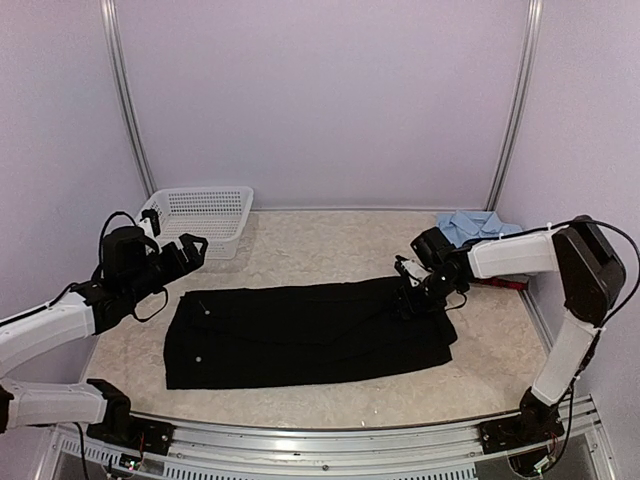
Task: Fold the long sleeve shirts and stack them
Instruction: Rotate the rectangle-folded shirt at the center of the board.
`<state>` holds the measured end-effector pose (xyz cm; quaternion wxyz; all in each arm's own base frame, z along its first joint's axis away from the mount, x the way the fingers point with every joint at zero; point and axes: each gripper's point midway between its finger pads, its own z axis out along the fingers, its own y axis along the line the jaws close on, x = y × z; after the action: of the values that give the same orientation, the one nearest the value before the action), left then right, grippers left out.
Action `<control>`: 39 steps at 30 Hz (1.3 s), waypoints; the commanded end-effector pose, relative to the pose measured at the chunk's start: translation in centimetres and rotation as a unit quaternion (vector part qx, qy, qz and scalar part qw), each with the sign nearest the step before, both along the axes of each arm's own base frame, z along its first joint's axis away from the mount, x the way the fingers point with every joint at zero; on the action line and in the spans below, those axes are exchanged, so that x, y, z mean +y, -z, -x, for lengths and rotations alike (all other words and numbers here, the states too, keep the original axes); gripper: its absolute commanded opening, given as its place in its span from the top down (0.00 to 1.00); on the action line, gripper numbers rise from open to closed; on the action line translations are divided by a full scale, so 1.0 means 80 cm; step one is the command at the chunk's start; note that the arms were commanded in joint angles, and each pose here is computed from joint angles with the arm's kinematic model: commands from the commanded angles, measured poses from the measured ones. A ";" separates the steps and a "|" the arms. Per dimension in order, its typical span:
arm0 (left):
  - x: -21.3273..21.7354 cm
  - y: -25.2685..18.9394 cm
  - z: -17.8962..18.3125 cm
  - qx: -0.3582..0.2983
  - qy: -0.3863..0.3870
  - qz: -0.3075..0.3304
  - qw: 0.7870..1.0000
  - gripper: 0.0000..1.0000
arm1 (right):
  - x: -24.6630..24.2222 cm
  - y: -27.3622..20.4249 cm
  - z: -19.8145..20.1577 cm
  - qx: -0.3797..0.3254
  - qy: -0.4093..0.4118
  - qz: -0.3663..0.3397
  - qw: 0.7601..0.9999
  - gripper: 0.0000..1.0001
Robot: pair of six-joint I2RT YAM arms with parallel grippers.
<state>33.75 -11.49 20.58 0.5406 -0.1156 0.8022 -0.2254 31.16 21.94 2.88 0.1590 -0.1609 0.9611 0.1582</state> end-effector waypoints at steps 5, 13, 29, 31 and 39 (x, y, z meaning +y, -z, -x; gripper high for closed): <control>-0.008 -0.016 0.017 -0.023 0.040 0.034 0.998 0.01 | 0.006 0.038 -0.126 -0.046 -0.032 0.103 0.993 0.29; -0.039 0.041 0.016 0.063 0.080 0.063 0.993 0.01 | 0.013 0.005 -0.296 -0.211 -0.010 0.181 0.961 0.26; -0.074 0.149 0.027 0.177 0.122 -0.033 0.976 0.01 | 0.042 -0.158 -0.207 -0.299 -0.088 0.018 0.950 0.18; -0.077 0.166 0.024 0.188 0.126 -0.041 0.973 0.01 | 0.042 -0.166 -0.193 -0.294 -0.087 -0.001 0.952 0.18; -0.101 0.207 0.038 0.222 0.153 -0.037 0.962 0.01 | 0.038 -0.187 -0.144 -0.271 -0.076 -0.058 0.958 0.18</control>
<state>30.89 -17.84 3.92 0.3131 -0.0354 0.9229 -0.2212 44.66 25.05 17.21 0.4200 -0.2799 0.8527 0.1351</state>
